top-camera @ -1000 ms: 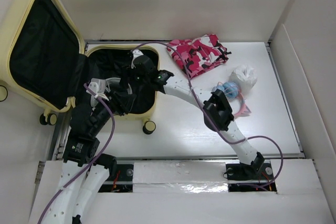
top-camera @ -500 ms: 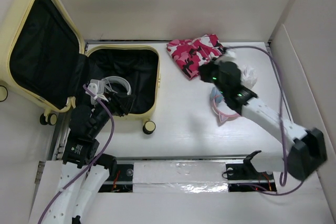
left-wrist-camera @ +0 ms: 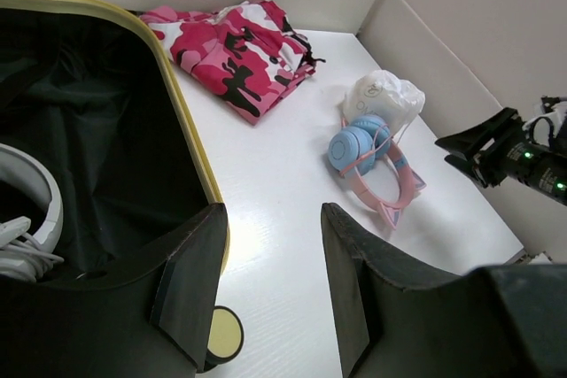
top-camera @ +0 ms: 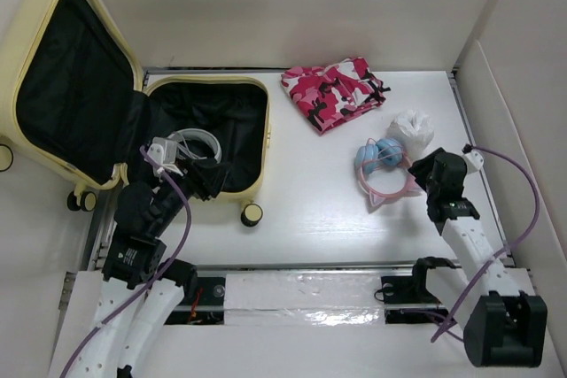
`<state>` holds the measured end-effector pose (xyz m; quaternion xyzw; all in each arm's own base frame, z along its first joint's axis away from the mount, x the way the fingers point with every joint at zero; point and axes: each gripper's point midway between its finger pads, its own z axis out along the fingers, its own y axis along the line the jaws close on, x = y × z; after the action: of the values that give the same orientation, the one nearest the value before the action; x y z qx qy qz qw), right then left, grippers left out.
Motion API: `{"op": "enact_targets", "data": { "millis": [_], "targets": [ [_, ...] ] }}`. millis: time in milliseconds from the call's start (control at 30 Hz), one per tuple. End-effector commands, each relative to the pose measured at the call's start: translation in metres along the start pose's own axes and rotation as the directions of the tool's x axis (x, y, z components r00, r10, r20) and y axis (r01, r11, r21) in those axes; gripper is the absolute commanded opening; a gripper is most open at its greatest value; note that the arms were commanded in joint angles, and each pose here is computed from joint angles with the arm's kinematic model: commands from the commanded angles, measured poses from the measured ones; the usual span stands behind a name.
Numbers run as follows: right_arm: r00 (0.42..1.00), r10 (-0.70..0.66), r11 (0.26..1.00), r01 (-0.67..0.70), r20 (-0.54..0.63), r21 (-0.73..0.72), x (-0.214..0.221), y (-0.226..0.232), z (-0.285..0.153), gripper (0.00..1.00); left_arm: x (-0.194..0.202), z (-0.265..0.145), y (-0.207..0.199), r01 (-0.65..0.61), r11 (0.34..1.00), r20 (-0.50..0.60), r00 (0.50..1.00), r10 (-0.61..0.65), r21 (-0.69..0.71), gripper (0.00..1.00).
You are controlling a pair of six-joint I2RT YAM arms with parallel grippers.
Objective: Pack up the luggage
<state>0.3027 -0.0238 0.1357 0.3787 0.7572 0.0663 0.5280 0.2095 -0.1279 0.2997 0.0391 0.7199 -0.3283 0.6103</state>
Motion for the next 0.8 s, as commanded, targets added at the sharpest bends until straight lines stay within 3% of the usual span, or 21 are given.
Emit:
{"op": "enact_targets", "data": {
  "millis": [0,200,400,667,700,767],
  "targets": [
    [0.997,-0.023,1.0,0.024,-0.07,0.006,0.006,-0.007,0.016,0.56,-0.028,-0.01,-0.015,-0.022,0.999,0.094,0.995,0.019,0.036,0.43],
    [0.966,-0.064,0.996,0.078,-0.251,0.046,0.024,-0.014,0.057,0.54,-0.027,-0.012,-0.017,-0.024,0.999,0.096,0.995,0.02,0.043,0.44],
    [0.933,-0.112,0.994,0.109,-0.341,-0.027,0.041,-0.003,0.071,0.55,-0.029,-0.016,-0.02,-0.027,0.999,0.107,0.994,0.022,0.048,0.44],
    [0.871,-0.145,0.987,0.157,-0.469,-0.012,0.074,-0.007,0.083,0.54,-0.033,-0.022,-0.023,-0.033,0.998,0.127,0.992,0.026,0.051,0.44],
    [0.863,-0.153,0.986,0.167,-0.481,-0.013,0.079,-0.007,0.083,0.41,-0.033,-0.023,-0.023,-0.032,0.998,0.128,0.991,0.026,0.05,0.44],
    [0.843,-0.175,0.982,0.186,-0.509,-0.029,0.087,-0.004,0.077,0.34,-0.036,-0.026,-0.023,-0.034,0.998,0.142,0.989,0.027,0.046,0.44]
  ]
}}
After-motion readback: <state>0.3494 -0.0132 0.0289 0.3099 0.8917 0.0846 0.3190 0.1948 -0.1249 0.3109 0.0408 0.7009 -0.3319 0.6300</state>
